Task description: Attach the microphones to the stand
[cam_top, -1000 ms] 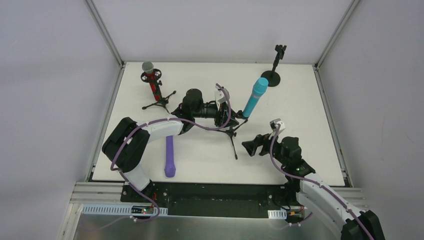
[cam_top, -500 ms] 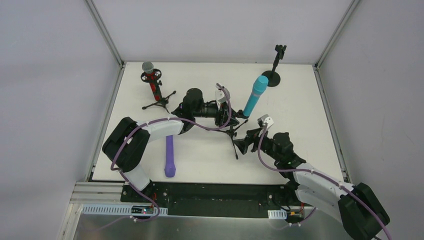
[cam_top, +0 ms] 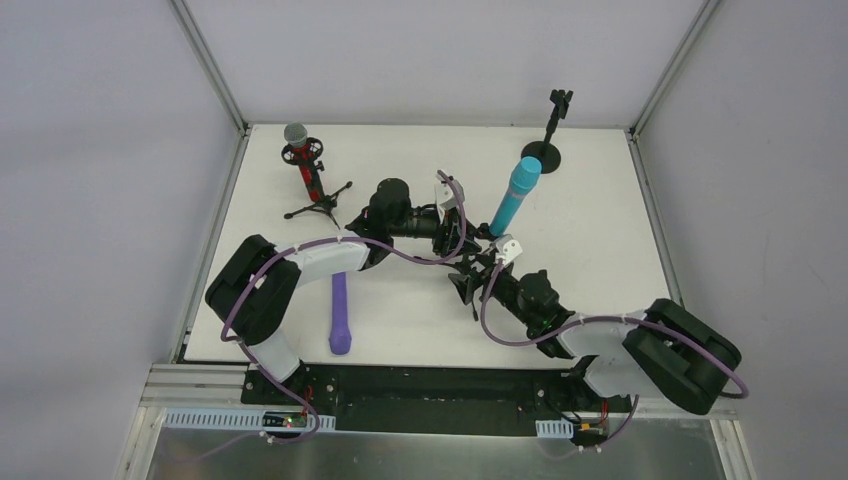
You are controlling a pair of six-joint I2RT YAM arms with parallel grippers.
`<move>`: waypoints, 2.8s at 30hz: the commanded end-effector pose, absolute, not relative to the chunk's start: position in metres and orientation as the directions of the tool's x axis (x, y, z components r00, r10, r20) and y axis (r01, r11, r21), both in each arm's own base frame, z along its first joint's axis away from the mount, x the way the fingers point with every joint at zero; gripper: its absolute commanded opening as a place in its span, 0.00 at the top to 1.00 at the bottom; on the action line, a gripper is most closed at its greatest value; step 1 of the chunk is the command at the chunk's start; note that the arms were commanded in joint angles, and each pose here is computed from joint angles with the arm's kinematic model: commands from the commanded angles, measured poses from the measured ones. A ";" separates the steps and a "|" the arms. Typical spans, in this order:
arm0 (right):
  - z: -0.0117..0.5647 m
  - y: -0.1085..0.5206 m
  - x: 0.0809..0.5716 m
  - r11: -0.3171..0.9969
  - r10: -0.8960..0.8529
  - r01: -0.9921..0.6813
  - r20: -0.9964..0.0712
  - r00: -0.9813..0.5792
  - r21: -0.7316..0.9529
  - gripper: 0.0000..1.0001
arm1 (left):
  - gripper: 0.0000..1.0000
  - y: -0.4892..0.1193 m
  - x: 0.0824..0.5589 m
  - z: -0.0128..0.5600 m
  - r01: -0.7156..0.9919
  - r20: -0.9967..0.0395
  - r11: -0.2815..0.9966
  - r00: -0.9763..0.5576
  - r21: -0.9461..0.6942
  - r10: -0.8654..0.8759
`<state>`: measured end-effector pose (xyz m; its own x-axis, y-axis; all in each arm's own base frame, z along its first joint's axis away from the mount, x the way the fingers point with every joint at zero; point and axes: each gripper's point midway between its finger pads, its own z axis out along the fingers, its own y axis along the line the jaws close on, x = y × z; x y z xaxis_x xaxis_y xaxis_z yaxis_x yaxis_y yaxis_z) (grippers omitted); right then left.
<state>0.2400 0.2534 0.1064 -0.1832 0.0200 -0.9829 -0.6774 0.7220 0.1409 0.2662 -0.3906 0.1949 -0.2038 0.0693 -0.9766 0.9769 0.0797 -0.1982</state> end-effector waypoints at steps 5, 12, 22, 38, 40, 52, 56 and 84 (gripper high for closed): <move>0.151 0.257 0.277 0.826 0.135 -0.553 -0.991 0.007 0.109 0.23 | 1.00 -0.395 0.252 0.223 0.983 -0.982 0.017 -0.183 -0.182 0.037; 0.145 0.258 0.291 0.872 0.102 -0.486 -0.993 0.066 0.058 0.25 | 1.00 -0.395 0.247 0.229 0.984 -0.984 0.004 -0.176 -0.176 0.029; 0.137 0.271 0.296 0.871 0.063 -0.491 -0.996 0.065 0.023 0.54 | 1.00 -0.395 0.244 0.234 0.984 -0.984 -0.003 -0.176 -0.176 0.023; 0.136 0.282 0.292 0.867 0.055 -0.499 -0.996 0.069 0.013 1.00 | 1.00 -0.390 0.242 0.250 0.991 -0.991 0.014 -0.132 -0.132 -0.006; 0.137 0.284 0.293 0.870 0.050 -0.493 -0.996 0.074 0.007 1.00 | 1.00 -0.388 0.241 0.255 0.993 -0.993 0.015 -0.119 -0.119 -0.014; 0.128 0.308 0.286 0.853 0.012 -0.521 -0.997 0.076 -0.029 1.00 | 1.00 -0.380 0.238 0.276 0.996 -0.996 0.037 -0.080 -0.081 -0.041; 0.123 0.312 0.283 0.846 -0.014 -0.530 -0.997 0.081 -0.055 1.00 | 1.00 -0.377 0.236 0.286 0.997 -0.997 0.046 -0.062 -0.064 -0.054; 0.100 0.341 0.275 0.763 -0.107 -0.637 -0.993 0.042 -0.109 1.00 | 1.00 -0.335 0.231 0.354 0.993 -0.969 0.114 0.042 0.014 -0.245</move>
